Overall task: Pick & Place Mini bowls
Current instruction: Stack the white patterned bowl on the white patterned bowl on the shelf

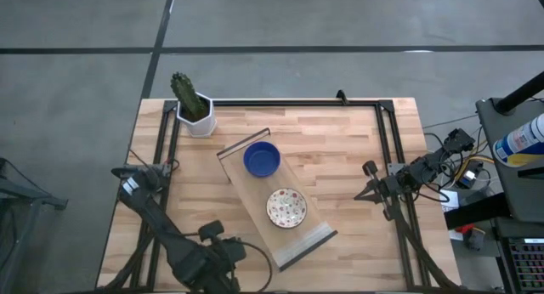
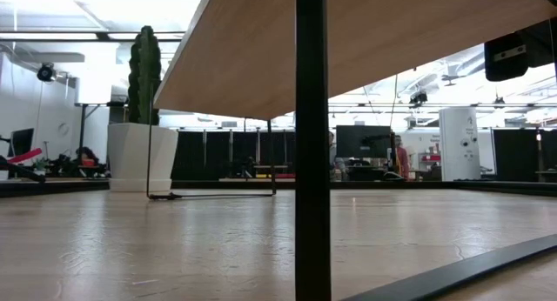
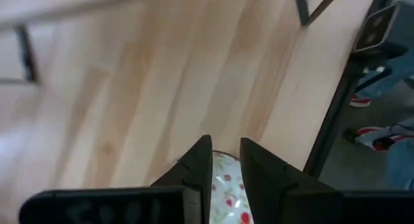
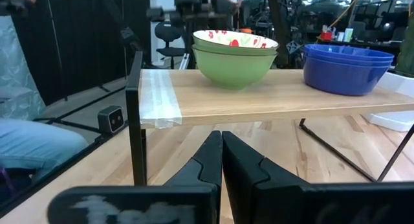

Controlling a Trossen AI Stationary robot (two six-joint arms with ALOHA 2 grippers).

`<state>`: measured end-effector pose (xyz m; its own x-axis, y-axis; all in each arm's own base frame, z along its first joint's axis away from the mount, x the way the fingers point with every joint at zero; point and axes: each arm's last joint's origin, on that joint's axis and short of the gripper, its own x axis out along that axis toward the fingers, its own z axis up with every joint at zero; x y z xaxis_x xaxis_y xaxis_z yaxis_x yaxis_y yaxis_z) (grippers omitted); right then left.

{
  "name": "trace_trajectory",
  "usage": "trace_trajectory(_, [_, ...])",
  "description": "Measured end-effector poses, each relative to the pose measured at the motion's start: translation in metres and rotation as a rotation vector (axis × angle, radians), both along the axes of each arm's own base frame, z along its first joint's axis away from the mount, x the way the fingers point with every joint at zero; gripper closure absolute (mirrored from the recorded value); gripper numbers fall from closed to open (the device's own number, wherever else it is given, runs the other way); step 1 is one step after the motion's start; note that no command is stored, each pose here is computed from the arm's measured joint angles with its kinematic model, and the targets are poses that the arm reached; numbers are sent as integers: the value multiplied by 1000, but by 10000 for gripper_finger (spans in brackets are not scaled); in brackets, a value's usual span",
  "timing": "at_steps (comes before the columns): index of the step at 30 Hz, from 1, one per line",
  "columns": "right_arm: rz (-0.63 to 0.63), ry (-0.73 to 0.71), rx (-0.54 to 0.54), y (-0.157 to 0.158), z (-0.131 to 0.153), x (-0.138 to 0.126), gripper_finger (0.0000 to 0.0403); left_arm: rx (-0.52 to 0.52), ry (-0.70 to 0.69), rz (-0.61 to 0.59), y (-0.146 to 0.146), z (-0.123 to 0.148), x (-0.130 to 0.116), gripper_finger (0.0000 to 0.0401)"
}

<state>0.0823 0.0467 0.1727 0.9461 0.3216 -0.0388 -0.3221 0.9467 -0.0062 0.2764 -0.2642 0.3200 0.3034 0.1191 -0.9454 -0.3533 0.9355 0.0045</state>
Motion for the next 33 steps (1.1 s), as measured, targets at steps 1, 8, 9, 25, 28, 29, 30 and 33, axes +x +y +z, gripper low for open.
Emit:
trace_trajectory(1, [0, 0, 0, 0, 0, 0, 394, -9, 3, 19, -3, -7, -1, 327])
trace_trajectory(8, [0, -1, -3, 0, 0, 0, 394, -147, 68, 124, -23, -50, -8, 327])
trace_trajectory(9, [0, 1, 0, 0, 0, 0, 394, -172, 59, 129, -27, -55, -9, 327])
trace_trajectory(25, [0, -1, -6, 0, 0, 0, 394, -200, 97, 225, -31, -107, -21, 327])
trace_trajectory(28, [0, 0, -1, 0, 0, 0, 394, -199, 98, 224, -31, -109, -21, 327])
trace_trajectory(29, [1, 0, -2, 0, 0, 0, 394, -198, 99, 224, -31, -109, -21, 327])
trace_trajectory(30, [0, -2, -7, 0, 0, 0, 394, -197, 99, 223, -31, -109, -21, 327])
trace_trajectory(33, [1, -3, -10, 0, 0, 0, 394, -182, 110, 224, -29, -114, -23, 327])
